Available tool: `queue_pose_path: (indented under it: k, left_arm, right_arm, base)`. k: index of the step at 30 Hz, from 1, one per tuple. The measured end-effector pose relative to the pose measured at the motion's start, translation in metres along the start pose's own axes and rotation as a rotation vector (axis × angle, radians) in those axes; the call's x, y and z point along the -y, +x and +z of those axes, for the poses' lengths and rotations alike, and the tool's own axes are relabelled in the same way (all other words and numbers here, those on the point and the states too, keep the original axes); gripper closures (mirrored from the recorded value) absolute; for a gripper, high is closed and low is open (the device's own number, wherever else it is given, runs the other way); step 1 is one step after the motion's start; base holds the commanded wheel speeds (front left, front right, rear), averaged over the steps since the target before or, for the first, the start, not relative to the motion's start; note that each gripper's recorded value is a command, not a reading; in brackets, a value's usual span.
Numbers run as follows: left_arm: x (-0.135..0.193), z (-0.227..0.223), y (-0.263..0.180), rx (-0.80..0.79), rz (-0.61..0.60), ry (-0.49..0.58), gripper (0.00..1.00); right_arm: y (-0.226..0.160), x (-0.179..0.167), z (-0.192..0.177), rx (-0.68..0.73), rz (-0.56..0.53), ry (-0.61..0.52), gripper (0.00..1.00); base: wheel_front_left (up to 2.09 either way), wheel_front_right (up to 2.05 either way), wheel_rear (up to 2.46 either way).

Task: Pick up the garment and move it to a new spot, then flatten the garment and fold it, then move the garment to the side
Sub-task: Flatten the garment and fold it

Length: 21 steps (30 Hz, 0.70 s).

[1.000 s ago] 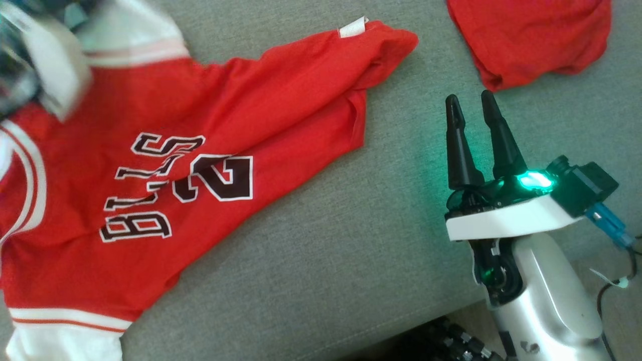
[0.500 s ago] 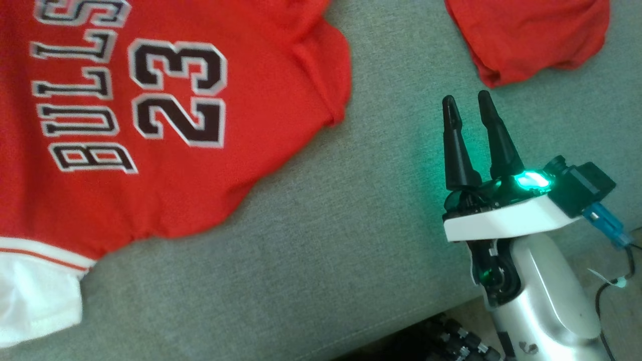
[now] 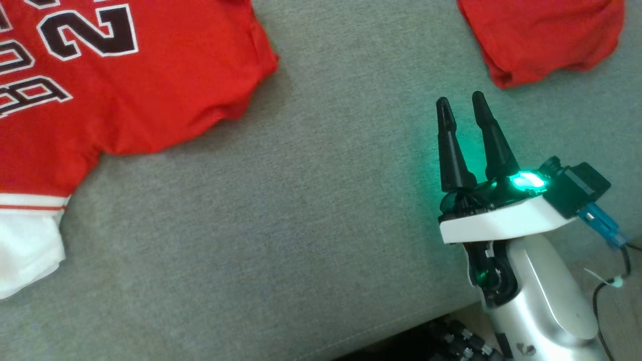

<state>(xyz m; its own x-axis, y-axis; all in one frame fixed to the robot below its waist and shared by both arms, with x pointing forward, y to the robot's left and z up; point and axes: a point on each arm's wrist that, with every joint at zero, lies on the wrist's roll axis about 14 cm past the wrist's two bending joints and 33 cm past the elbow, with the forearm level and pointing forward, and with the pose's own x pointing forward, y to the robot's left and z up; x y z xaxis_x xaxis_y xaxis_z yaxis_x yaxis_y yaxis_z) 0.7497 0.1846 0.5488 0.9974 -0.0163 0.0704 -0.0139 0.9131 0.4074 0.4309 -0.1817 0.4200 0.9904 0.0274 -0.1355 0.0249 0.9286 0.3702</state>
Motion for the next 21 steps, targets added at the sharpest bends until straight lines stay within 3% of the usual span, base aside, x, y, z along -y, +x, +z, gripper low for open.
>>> queue_pose_path:
  k: [1, 2, 9, 21]
  left_arm:
    - [-0.001, -0.005, -0.002, -0.014, -0.009, 0.005, 0.41]
    - [-0.001, -0.01, -0.004, -0.032, -0.022, 0.012, 0.0]
    - [0.013, -0.026, -0.023, -0.083, -0.097, 0.033, 0.0]
    - [0.047, 0.021, -0.088, 0.035, -0.262, -0.132, 0.0]
  right_arm:
    - [0.001, -0.001, 0.0, -0.001, 0.003, 0.002, 0.0]
    - [0.001, -0.002, -0.001, -0.001, 0.008, 0.001, 0.0]
    - [0.007, -0.015, -0.003, -0.004, 0.048, -0.003, 0.0]
    - [0.009, -0.043, 0.017, 0.051, 0.128, -0.031, 0.0]
  base:
    - [0.0, 0.0, 0.0]
    - [0.0, 0.0, 0.0]
    - [0.0, 0.0, 0.0]
    - [0.0, 0.0, 0.0]
